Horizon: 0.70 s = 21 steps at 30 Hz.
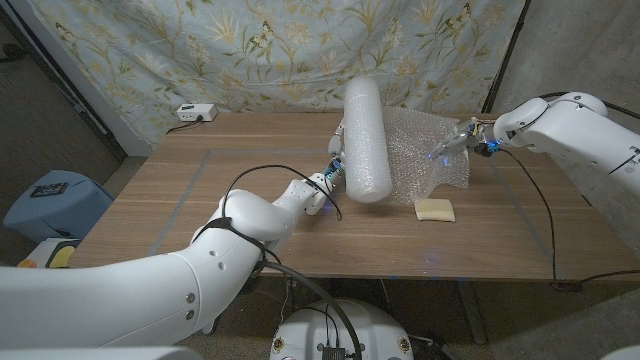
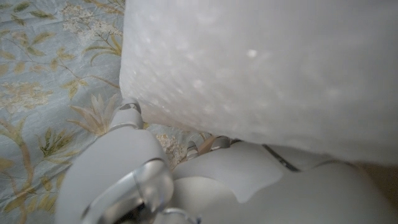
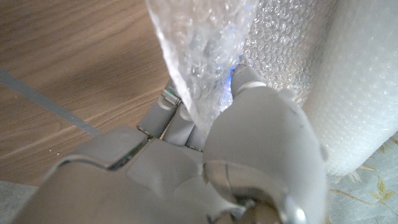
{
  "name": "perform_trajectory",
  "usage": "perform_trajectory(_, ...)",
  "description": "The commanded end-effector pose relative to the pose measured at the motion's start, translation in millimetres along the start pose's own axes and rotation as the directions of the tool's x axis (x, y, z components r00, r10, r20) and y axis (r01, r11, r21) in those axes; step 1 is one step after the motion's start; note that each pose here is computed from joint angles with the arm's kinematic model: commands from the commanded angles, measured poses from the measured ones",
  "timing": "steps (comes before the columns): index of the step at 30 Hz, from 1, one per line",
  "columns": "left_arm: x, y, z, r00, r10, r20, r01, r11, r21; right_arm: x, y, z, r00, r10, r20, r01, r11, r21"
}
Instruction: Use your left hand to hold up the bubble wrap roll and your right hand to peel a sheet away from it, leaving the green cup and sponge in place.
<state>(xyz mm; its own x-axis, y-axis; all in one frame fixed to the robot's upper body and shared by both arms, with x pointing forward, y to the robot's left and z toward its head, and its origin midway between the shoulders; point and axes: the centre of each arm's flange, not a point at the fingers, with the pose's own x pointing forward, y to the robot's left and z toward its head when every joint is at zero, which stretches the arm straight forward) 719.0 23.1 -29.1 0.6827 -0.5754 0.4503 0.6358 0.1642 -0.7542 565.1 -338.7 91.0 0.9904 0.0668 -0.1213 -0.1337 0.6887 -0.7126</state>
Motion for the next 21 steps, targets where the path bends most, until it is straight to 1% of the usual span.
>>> perform_trajectory(1, 3.0, -0.4, -5.7, 1.0, 0.017, 0.013, -0.017, 0.999, -0.038, 0.7, -5.5, 0.8, 1.0, 0.01, -0.026, -0.01, 1.0, -0.019)
perform_trajectory(9, 4.6, -1.8, -12.6, 1.0, 0.012, 0.027, -0.01, 0.996, -0.086, 2.0, -9.2, 3.7, 0.999, 0.023, -0.047, -0.025, 0.999, -0.038)
perform_trajectory(14, 5.0, -3.4, -13.7, 1.0, 0.001, 0.028, 0.001, 0.996, -0.094, 1.8, -10.4, 5.4, 0.998, 0.027, -0.054, -0.03, 0.998, -0.052)
perform_trajectory(21, 2.7, -8.0, -11.5, 0.998, -0.054, 0.028, 0.057, 0.993, -0.108, 0.3, -11.3, 8.3, 0.998, 0.036, -0.056, -0.04, 0.997, -0.061)
